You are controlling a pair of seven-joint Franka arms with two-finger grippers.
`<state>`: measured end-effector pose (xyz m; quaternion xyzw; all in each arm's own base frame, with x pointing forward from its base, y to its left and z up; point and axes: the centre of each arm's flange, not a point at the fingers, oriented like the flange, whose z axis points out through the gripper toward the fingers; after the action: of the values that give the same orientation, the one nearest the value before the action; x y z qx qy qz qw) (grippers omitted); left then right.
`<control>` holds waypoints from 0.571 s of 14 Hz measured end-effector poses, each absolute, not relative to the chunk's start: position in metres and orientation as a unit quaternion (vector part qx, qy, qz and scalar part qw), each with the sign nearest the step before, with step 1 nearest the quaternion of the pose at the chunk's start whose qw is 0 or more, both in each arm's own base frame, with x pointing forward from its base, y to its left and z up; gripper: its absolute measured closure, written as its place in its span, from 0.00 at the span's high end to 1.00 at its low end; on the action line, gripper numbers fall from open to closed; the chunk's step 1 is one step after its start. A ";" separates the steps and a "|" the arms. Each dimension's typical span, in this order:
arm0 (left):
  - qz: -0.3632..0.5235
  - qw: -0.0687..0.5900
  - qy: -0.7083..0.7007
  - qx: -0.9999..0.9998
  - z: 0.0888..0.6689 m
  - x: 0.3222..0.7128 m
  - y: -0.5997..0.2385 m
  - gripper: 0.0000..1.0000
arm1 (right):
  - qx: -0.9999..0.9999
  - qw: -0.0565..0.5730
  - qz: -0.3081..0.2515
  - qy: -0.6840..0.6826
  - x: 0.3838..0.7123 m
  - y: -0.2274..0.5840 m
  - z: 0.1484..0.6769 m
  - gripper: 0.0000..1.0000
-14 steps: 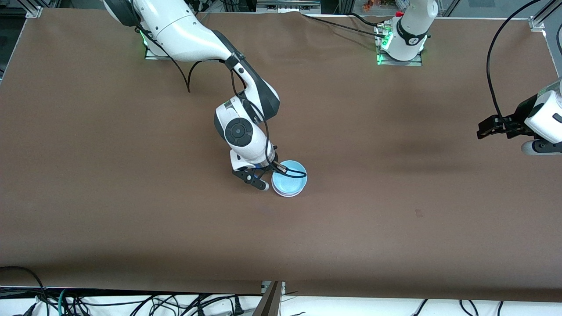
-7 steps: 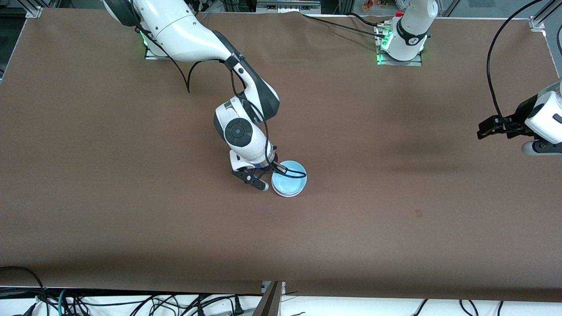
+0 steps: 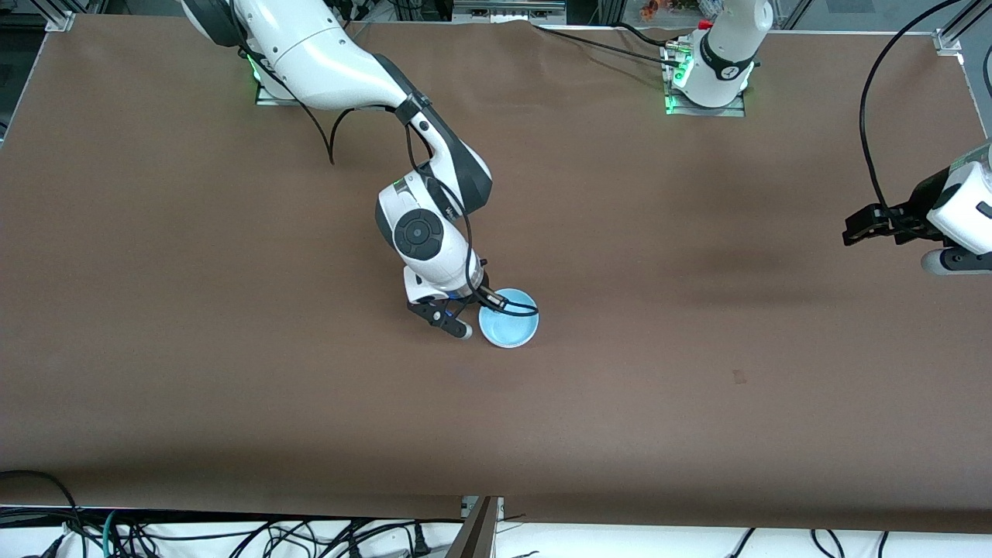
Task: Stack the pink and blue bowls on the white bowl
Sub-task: 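Open the right gripper and lift it off the blue bowl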
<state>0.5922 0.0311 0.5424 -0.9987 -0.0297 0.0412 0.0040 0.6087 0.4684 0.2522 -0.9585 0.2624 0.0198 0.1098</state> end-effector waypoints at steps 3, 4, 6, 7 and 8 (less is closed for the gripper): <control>0.041 0.004 -0.030 -0.999 0.542 0.592 0.031 0.79 | -0.957 0.112 0.002 0.267 0.624 0.453 0.279 0.87; 0.042 0.004 -0.030 -0.999 0.542 0.592 0.031 0.78 | -0.959 0.111 -0.015 0.261 0.636 0.437 0.300 0.96; 0.042 0.004 -0.030 -0.999 0.542 0.592 0.031 0.78 | -0.967 0.089 -0.032 0.237 0.660 0.387 0.346 1.00; 0.042 0.004 -0.030 -0.999 0.542 0.592 0.031 0.78 | -0.972 0.072 -0.026 0.222 0.669 0.354 0.368 1.00; 0.042 0.004 -0.030 -0.999 0.542 0.592 0.031 0.78 | -0.976 0.060 -0.014 0.208 0.675 0.321 0.389 1.00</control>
<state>0.5921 0.0313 0.5418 -0.9987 -0.0299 0.0417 0.0040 0.6751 0.3209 0.3894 -0.9762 0.2079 -0.0136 0.0596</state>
